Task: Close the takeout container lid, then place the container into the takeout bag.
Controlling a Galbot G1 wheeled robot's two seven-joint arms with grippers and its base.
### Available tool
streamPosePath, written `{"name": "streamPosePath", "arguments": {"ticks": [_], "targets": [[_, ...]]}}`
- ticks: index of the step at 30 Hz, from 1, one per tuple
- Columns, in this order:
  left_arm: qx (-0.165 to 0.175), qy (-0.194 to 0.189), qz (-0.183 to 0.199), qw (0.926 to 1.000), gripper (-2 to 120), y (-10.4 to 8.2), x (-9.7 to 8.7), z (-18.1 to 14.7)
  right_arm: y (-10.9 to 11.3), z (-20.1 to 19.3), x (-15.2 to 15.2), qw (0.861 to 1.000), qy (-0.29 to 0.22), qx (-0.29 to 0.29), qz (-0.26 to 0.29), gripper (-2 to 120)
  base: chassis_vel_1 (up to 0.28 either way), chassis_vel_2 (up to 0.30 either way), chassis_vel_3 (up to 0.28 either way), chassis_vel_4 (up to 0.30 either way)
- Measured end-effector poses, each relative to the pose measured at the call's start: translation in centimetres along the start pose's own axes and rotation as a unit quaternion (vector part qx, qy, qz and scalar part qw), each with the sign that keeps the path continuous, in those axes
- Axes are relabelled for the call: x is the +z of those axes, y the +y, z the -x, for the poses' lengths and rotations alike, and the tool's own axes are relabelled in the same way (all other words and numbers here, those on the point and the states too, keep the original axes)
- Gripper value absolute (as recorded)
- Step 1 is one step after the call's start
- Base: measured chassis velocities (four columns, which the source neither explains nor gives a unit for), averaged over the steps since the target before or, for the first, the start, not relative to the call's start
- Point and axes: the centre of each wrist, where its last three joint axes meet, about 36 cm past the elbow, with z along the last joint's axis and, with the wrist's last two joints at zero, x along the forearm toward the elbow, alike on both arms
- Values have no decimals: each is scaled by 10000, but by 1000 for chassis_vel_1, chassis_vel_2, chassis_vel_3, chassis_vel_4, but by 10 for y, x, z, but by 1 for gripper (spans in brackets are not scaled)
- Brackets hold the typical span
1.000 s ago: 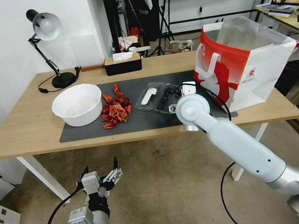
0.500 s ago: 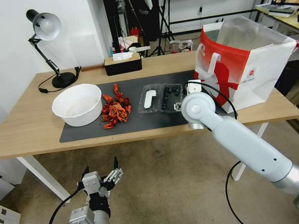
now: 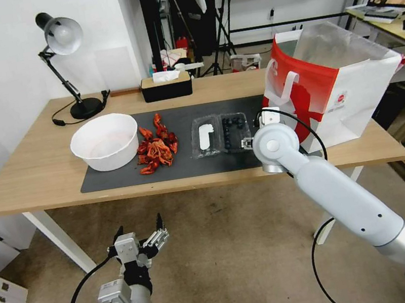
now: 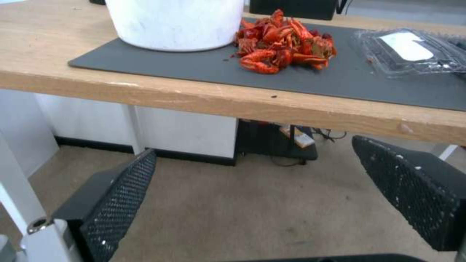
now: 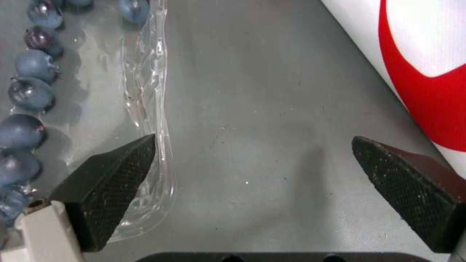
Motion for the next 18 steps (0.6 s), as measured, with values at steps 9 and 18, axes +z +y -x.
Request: {"name": "streamPosePath", "arguments": {"ticks": [9, 18], "targets": [[-12, 24, -12, 10000, 100, 0, 2, 2, -4, 4, -3, 10000, -8, 13, 0, 100, 0, 0, 0, 0], [-31, 32, -9, 10000, 100, -1, 2, 1, -6, 5, -5, 10000, -43, -36, -4, 100, 0, 0, 0, 0]]}}
